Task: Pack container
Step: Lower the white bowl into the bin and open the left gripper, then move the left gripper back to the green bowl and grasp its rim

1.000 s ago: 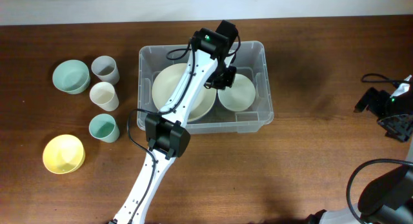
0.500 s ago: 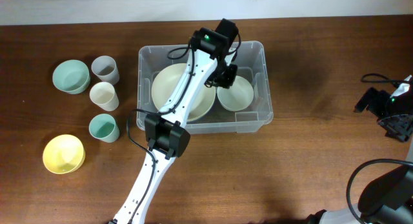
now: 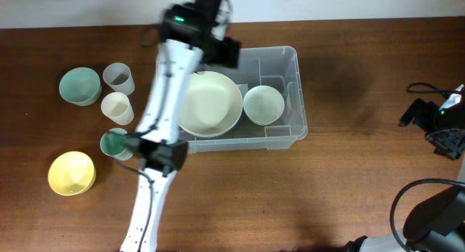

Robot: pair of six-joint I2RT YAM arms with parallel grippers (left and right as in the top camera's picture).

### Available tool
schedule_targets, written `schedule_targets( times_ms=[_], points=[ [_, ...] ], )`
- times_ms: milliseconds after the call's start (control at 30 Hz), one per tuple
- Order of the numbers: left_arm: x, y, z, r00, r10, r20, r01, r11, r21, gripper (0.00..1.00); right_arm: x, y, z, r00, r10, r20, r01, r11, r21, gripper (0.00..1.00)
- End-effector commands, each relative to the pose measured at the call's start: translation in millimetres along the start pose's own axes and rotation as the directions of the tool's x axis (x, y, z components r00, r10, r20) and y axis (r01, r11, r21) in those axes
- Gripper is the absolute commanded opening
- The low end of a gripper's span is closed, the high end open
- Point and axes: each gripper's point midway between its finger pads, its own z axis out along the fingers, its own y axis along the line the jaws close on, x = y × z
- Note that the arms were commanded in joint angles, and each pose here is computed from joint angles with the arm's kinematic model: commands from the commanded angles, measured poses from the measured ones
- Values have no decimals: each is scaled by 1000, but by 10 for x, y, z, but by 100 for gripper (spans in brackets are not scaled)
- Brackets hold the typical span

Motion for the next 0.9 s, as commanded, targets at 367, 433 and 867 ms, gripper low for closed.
schedule_targets(
  times_ms=[367, 433, 867],
  points=[
    [77, 2661, -1231, 833, -485, 267, 545, 801, -247, 99, 6, -1, -11, 1000, -7, 5, 7, 1000, -3, 99],
    [196, 2876, -1160, 816, -527, 239, 577, 772, -268, 99, 6, -1, -11, 1000, -6, 5, 6, 1000, -3, 99],
    [1019, 3819, -261, 630, -775, 53, 737, 574, -357, 99, 6, -1, -11, 1000, -7, 5, 7, 1000, -3, 99]
  ],
)
